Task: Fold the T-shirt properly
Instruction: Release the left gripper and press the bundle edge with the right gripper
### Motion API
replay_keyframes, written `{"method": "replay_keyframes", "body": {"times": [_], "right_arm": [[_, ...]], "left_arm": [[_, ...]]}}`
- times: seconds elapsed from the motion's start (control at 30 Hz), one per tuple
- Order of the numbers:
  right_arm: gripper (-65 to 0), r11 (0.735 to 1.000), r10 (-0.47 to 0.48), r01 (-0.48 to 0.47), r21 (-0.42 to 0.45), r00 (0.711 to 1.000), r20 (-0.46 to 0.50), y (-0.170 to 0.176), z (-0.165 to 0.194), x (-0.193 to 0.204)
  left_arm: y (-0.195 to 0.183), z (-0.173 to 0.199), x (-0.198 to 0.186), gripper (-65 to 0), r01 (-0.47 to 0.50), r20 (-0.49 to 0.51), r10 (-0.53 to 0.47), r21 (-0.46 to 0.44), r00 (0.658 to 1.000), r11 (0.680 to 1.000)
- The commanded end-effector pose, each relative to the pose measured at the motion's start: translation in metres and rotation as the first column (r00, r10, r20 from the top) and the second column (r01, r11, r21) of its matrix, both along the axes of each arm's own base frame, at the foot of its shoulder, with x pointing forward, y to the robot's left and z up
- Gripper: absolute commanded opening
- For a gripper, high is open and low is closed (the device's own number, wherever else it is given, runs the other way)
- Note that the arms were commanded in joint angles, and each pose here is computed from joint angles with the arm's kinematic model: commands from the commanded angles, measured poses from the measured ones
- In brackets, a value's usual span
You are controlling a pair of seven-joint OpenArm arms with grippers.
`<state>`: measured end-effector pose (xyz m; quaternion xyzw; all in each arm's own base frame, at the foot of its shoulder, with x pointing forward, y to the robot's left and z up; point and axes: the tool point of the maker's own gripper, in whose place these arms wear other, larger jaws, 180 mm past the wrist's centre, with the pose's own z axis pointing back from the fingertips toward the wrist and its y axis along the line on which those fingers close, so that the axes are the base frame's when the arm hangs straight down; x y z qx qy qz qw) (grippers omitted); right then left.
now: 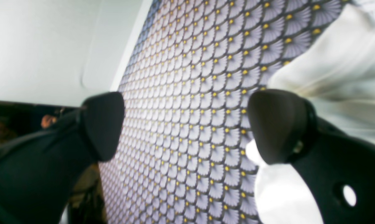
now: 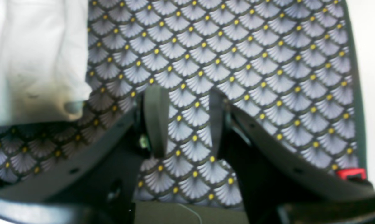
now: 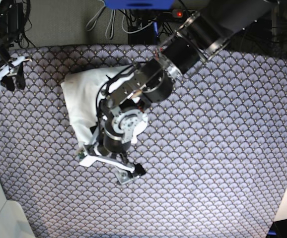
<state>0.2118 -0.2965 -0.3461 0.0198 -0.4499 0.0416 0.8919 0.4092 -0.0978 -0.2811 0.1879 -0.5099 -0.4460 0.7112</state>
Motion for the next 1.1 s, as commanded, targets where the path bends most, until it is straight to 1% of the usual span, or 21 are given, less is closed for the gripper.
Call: {"method": "replay_keyframes", "body": {"times": [0.0, 0.1, 0.17, 0.23, 0.3, 0.37, 0.47, 0.53, 0.6, 0.63, 0.67, 0.8, 0.87, 0.93, 0.97, 1.0, 1.03, 1.07], "right_arm": [[-45.2, 1.0, 0.013, -0.012, -0.012, 0.999, 0.049, -0.002, 0.014, 0.006], [-45.2, 1.0, 0.016, -0.016, -0.011, 0.999, 0.05, -0.001, 0.014, 0.007], [-45.2, 0.999, 0.029, -0.027, -0.023, 0.998, 0.064, 0.002, 0.02, 0.009], [-45.2, 0.999, 0.043, -0.04, -0.036, 0.995, 0.087, 0.008, 0.03, 0.011], [-45.2, 0.998, 0.051, -0.047, -0.044, 0.993, 0.107, 0.013, 0.037, 0.01], [-45.2, 0.997, 0.061, -0.056, -0.053, 0.991, 0.117, 0.017, 0.042, 0.011], [-45.4, 0.996, 0.072, -0.067, -0.053, 0.992, 0.099, 0.02, 0.039, 0.006], [-45.4, 0.996, 0.073, -0.068, -0.051, 0.993, 0.093, 0.021, 0.037, 0.004], [-45.4, 0.996, 0.087, -0.084, -0.036, 0.992, 0.096, 0.03, 0.036, 0.006], [-45.4, 0.996, 0.091, -0.088, -0.029, 0.991, 0.101, 0.035, 0.036, 0.006], [-45.5, 0.995, 0.095, -0.092, -0.032, 0.99, 0.107, 0.037, 0.039, 0.007], [-45.5, 0.994, 0.102, -0.105, 0.014, 0.984, 0.143, 0.062, 0.043, 0.01], [-45.5, 0.988, 0.139, -0.147, 0.041, 0.979, 0.147, 0.081, 0.04, 0.014], [-45.5, 0.976, 0.195, -0.207, 0.073, 0.969, 0.152, 0.104, 0.038, 0.019], [-45.5, 0.968, 0.219, -0.234, 0.086, 0.963, 0.157, 0.115, 0.037, 0.021], [-45.5, 0.961, 0.243, -0.26, 0.096, 0.957, 0.159, 0.125, 0.036, 0.023], [-45.5, 0.954, 0.262, -0.281, 0.106, 0.951, 0.163, 0.133, 0.036, 0.025], [-45.5, 0.943, 0.288, -0.31, 0.117, 0.941, 0.176, 0.145, 0.038, 0.029]], "left_arm": [[-0.003, 0.032, 0.008, 0.0, -0.005, 0.078, 0.01, -0.054, 0.997, 0.999], [0.017, 0.056, 0.014, 0.0, -0.064, 0.107, 0.079, -0.133, 0.991, 0.989], [0.039, 0.065, 0.018, 0.0, -0.124, 0.109, 0.146, -0.185, 0.983, 0.975], [0.078, 0.065, 0.022, 0.0, -0.218, 0.094, 0.245, -0.228, 0.965, 0.949], [0.119, 0.062, 0.022, 0.0, -0.299, 0.086, 0.328, -0.24, 0.941, 0.923], [0.154, 0.054, 0.017, 0.0, -0.363, 0.082, 0.389, -0.225, 0.918, 0.904], [0.205, 0.033, -0.006, 0.0, -0.44, 0.066, 0.454, -0.159, 0.889, 0.884], [0.236, 0.023, -0.023, 0.0, -0.505, 0.043, 0.511, -0.111, 0.858, 0.856], [0.265, 0.016, -0.043, 0.0, -0.565, 0.023, 0.568, -0.066, 0.823, 0.822], [0.277, 0.013, -0.054, -2.2, -0.591, 0.014, 0.592, -0.047, 0.806, 0.805], [0.287, 0.009, -0.064, -8.1, -0.61, 0.005, 0.61, -0.032, 0.792, 0.792], [0.321, -0.001, -0.102, -36.9, -0.679, -0.021, 0.68, 0.033, 0.733, 0.733], [0.339, -0.008, -0.119, -51.6, -0.715, -0.036, 0.718, 0.064, 0.696, 0.696], [0.357, -0.016, -0.136, -62.7, -0.748, -0.049, 0.753, 0.092, 0.656, 0.658], [0.364, -0.018, -0.142, -65.0, -0.761, -0.053, 0.768, 0.102, 0.639, 0.64], [0.371, -0.017, -0.15, -65.0, -0.776, -0.053, 0.783, 0.106, 0.62, 0.621], [0.375, -0.02, -0.157, -64.2, -0.783, -0.058, 0.792, 0.119, 0.608, 0.61], [0.379, -0.024, -0.165, -64.4, -0.783, -0.063, 0.794, 0.135, 0.605, 0.607]]}}
